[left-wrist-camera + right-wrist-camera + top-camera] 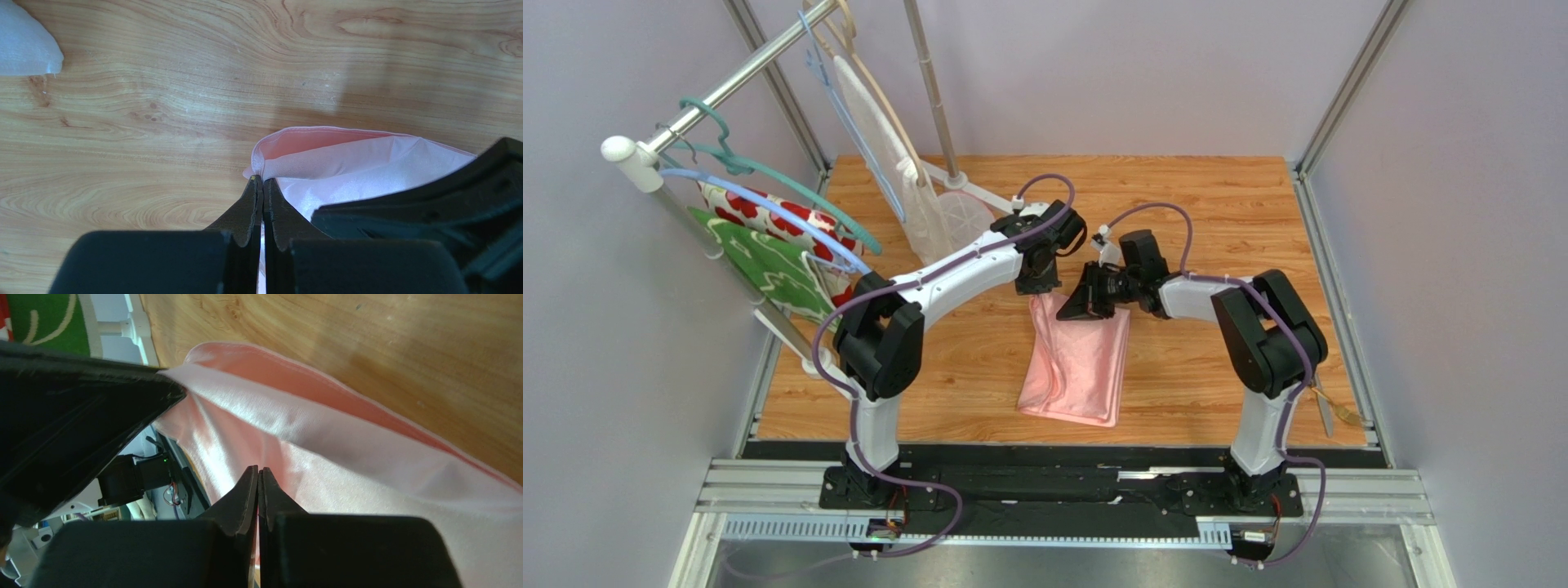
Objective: Fold the napkin into a case and place the utensils inside
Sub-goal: Fold the upper triangle-folded napkin at the center of the board, then smooth out the 2/3-rectangle-folded napkin at the center of the board.
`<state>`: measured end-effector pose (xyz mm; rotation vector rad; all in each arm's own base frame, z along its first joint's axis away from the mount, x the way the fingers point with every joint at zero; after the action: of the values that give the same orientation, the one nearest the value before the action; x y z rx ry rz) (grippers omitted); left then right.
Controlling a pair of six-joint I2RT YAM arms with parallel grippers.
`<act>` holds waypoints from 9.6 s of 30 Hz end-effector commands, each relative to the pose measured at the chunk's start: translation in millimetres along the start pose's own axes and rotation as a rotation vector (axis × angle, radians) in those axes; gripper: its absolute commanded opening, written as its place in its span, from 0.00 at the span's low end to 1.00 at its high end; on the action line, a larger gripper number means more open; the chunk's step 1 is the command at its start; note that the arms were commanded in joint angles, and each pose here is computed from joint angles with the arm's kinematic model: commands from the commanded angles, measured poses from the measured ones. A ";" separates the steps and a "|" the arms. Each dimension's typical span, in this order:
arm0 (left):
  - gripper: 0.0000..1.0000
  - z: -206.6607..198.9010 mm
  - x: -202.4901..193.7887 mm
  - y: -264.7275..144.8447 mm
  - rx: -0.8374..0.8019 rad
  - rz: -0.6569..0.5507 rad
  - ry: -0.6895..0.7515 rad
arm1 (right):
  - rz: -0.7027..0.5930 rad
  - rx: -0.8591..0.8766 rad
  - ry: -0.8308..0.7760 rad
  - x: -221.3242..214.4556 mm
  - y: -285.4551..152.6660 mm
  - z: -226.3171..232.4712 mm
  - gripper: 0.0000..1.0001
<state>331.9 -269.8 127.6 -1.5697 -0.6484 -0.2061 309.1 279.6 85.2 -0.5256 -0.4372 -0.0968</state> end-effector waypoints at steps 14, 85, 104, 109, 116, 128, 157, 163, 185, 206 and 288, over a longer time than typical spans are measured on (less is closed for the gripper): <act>0.00 -49.6 5.2 -14.2 -0.250 0.069 0.061 | 0.065 -0.125 -0.081 30.5 43.6 -39.7 0.00; 0.76 0.0 -39.5 -66.9 -0.553 0.033 0.603 | -0.066 -0.374 0.059 21.5 -86.5 -53.7 0.61; 0.77 38.8 -74.0 -37.5 -0.399 0.047 0.675 | -0.067 -0.386 0.055 36.7 -59.9 -79.4 0.35; 0.75 45.9 -86.7 -31.4 -0.389 0.102 0.665 | -0.076 -0.399 0.058 42.8 -59.0 -81.1 0.25; 0.75 49.6 -98.5 -26.6 -0.368 0.124 0.672 | -0.083 -0.415 0.091 47.5 -56.6 -85.2 0.13; 0.62 27.6 -109.9 -20.6 -0.287 0.078 0.785 | -0.091 -0.418 0.132 52.7 -58.9 -88.7 0.05; 0.00 -9.0 -112.2 -35.6 -0.389 0.093 0.720 | 0.000 -0.290 0.099 -31.1 -48.1 -29.1 0.00; 0.00 -14.5 -120.0 -38.6 -0.448 0.128 0.710 | 0.017 -0.331 0.154 -52.8 -39.0 -51.8 0.00; 0.00 -22.3 -154.7 -8.2 -0.472 0.259 0.668 | 0.021 -0.353 0.078 -48.3 -63.2 -31.3 0.00; 0.00 -35.2 -164.9 -2.3 -0.533 0.285 0.591 | 0.012 -0.286 0.144 -53.5 -55.6 -37.5 0.00; 0.01 -13.1 -116.8 -5.4 -0.778 0.291 0.302 | 0.075 -0.126 -0.016 -2.3 -12.3 14.0 0.00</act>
<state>229.0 -304.2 67.7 -2.2267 -0.0374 -0.4508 288.0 253.0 89.6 -0.7586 -0.3966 -0.0496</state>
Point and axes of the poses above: each gripper's point midway between its finger pads, its own y axis out along the fingers, its own z axis along the line the jaws close on, x = y × z, the point moved 3 cm from there along -y, back along the fingers, and after that the axes turned 10 degrees about -y, right-handed, at the moved point
